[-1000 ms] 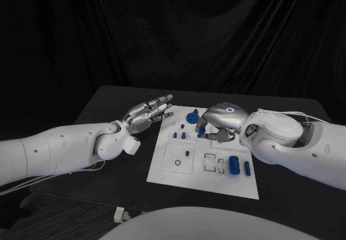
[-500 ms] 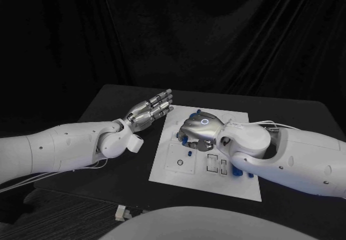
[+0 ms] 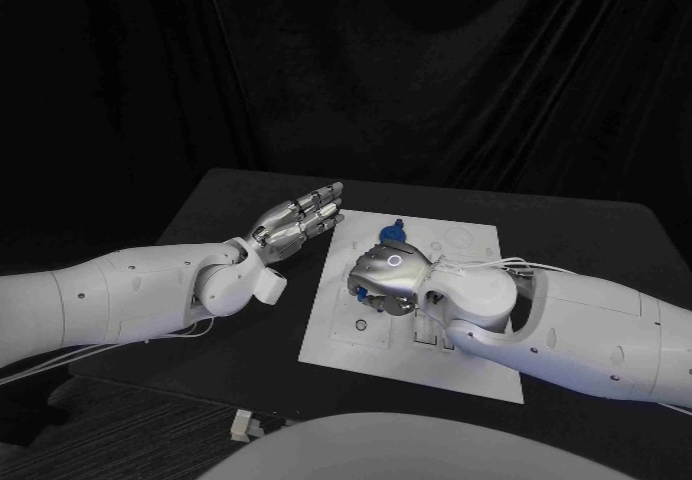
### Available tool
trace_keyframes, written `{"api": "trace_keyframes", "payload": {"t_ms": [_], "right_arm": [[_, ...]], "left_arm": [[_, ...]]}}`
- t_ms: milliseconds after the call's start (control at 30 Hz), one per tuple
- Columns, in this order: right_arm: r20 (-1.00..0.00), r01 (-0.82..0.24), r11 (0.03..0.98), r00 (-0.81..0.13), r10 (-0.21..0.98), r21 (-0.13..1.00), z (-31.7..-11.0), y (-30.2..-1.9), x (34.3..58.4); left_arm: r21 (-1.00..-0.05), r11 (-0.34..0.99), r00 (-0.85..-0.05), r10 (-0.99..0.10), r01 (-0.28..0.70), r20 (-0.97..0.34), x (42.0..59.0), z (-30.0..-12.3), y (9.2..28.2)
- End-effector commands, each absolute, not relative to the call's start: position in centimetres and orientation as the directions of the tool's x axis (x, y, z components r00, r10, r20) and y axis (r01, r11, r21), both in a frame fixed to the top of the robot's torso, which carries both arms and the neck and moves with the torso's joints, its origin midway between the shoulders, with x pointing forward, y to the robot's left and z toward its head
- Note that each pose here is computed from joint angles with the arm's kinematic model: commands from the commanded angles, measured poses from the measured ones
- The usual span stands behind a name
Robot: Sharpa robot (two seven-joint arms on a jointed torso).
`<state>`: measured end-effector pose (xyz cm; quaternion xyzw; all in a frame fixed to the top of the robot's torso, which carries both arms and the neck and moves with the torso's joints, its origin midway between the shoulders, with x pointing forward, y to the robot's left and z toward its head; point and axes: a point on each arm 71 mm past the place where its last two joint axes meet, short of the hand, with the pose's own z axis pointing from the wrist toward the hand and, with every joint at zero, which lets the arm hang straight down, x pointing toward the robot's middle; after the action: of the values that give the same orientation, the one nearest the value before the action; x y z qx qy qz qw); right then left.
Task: Assemble the parts on the task board
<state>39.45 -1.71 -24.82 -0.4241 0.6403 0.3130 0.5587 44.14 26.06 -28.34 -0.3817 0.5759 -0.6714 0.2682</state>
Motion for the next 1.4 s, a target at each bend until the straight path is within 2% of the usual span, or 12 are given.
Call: {"api": "trace_keyframes", "payload": {"t_ms": [33,333,1400], "right_arm": [[-0.981,-0.900,0.425,0.012,-0.191,-0.094,-25.0,-1.7,39.2],[-0.983,-0.904,0.423,-0.011,-0.185,-0.069,-26.2,-1.9,38.7],[-0.984,-0.905,0.425,-0.052,-0.172,-0.026,-27.5,-1.9,37.1]], "left_arm": [[-0.970,-0.240,-0.572,-0.791,-0.039,0.218,44.1,-27.9,25.9],[-0.969,-0.241,-0.586,-0.777,-0.063,0.231,44.1,-28.1,25.6],[-0.968,-0.232,-0.596,-0.766,-0.095,0.242,44.0,-28.5,25.3]]}}
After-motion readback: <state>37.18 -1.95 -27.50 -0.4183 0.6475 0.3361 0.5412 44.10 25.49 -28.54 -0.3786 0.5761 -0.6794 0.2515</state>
